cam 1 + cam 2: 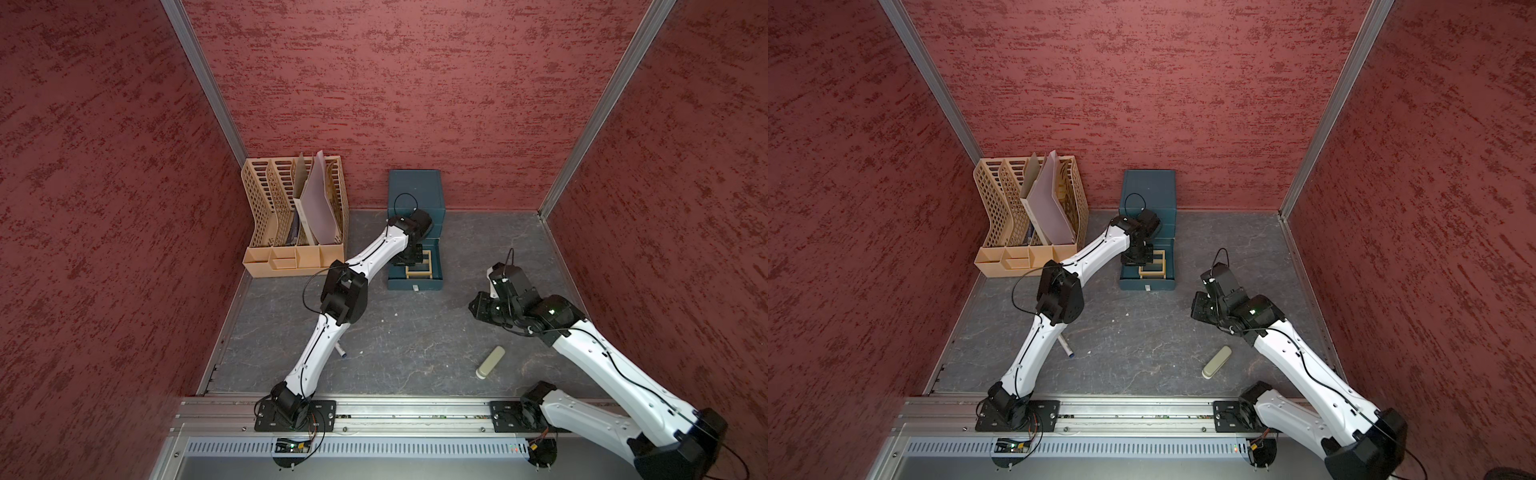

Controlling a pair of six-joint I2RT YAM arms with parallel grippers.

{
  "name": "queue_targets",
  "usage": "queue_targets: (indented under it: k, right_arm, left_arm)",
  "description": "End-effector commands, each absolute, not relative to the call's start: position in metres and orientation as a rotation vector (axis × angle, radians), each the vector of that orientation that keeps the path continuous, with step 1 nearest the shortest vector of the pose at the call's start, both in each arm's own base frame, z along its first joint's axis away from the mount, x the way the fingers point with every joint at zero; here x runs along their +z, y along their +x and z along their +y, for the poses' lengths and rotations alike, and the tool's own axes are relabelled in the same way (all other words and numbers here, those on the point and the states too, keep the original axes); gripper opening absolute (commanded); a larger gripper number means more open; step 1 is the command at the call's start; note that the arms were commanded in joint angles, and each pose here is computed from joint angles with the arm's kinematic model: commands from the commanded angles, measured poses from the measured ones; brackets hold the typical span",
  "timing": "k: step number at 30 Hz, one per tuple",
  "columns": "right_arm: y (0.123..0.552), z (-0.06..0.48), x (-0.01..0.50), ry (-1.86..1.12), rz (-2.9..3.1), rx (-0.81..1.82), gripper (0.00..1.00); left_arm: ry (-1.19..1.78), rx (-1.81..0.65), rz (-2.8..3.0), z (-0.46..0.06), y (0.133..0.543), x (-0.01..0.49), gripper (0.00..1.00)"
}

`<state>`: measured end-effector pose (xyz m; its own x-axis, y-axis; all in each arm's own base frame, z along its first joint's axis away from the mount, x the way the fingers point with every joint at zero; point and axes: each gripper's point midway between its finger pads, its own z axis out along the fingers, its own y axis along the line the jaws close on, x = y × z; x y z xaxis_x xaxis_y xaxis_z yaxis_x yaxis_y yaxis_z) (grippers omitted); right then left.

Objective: Place the brooch boxes into the drawer by color
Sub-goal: Place the brooch box in the drawer.

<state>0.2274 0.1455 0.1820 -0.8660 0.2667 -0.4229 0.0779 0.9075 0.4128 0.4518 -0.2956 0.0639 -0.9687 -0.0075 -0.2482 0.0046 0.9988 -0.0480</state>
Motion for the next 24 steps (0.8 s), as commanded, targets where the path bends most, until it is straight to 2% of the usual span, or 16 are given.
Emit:
queue_targets:
  k: [1,24]
  right_arm:
    - [0.225,0.149,0.185,0.236,2.573,0.562,0.27]
    - [0.225,0.149,0.182,0.242,2.576,0.565,0.27]
  left_arm:
    - [0.020,-0.053,2.887,-0.296,0.456,0.060,0.00]
    - [0.061,-0.052,2.915,-0.305,0.445,0.056,0.00]
